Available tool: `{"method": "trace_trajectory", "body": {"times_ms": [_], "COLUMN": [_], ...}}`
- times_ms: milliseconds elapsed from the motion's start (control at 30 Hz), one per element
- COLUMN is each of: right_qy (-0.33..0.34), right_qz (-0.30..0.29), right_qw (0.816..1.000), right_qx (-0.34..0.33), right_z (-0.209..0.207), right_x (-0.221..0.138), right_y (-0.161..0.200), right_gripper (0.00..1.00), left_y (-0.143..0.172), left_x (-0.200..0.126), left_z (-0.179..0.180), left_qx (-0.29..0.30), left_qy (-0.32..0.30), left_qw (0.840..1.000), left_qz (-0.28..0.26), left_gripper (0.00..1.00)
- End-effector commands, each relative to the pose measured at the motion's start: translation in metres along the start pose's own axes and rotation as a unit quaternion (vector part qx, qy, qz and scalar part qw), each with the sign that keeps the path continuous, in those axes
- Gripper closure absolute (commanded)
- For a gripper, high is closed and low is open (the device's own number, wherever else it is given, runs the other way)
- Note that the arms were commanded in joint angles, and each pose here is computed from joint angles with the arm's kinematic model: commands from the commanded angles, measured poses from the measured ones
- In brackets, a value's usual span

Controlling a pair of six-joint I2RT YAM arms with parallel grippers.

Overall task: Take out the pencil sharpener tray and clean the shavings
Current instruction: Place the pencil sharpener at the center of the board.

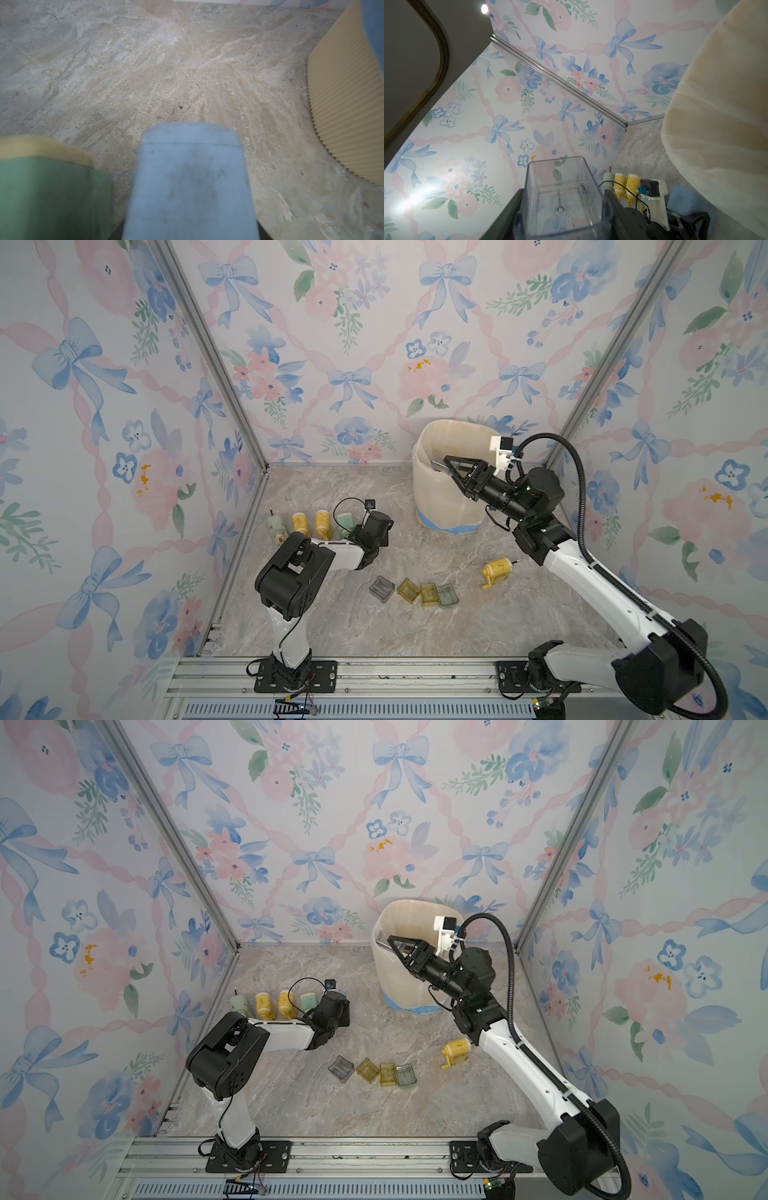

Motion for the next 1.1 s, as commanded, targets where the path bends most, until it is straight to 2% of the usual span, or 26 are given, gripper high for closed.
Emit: {"method": "trace_trajectory", "body": {"times_ms": [0, 133, 233, 433, 567, 1067], "right_qy": [0.088, 0.134, 0.167, 0.201, 0.216, 0.266], "right_qz": [0.036, 0.059, 0.081, 0.103, 0.113, 0.158], "right_qw": [0.990, 0.976, 0.966, 0.957, 0.952, 0.929], "right_qx": [-0.106, -0.162, -0.181, -0.184, -0.183, -0.202], "right_z": [-0.009, -0.017, -0.028, -0.046, -0.055, -0.086], "right_x": [-0.030, -0.055, -0.072, -0.093, -0.102, -0.122], "right_y": [0.014, 0.027, 0.041, 0.063, 0.074, 0.114], "right_gripper": [0.53, 0.53, 0.52, 0.51, 0.51, 0.48], "left_y": [0.006, 0.004, 0.002, -0.001, -0.001, -0.012], "left_x": [0.006, 0.006, 0.004, -0.001, -0.002, -0.013], "left_z": [0.004, 0.005, 0.008, 0.010, 0.011, 0.009], "left_qx": [-0.006, -0.009, -0.010, -0.008, -0.007, -0.008], "left_qy": [-0.011, -0.017, -0.022, -0.029, -0.032, -0.025], "left_qw": [1.000, 1.000, 1.000, 1.000, 0.999, 0.999], "left_qz": [0.015, 0.010, 0.005, -0.003, -0.005, -0.019], "left_gripper": [1.00, 0.99, 0.92, 0.75, 0.68, 0.48]}}
Point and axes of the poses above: each gripper's point midway between its finger pads, its own x axis out along the fingers, its own z axis along the line the jaws close on, y = z × x, the point moved 4 cm from there along -x, back along the fingers, and after that the axes turned 11 degrees about -x, right-handed, at the moved point
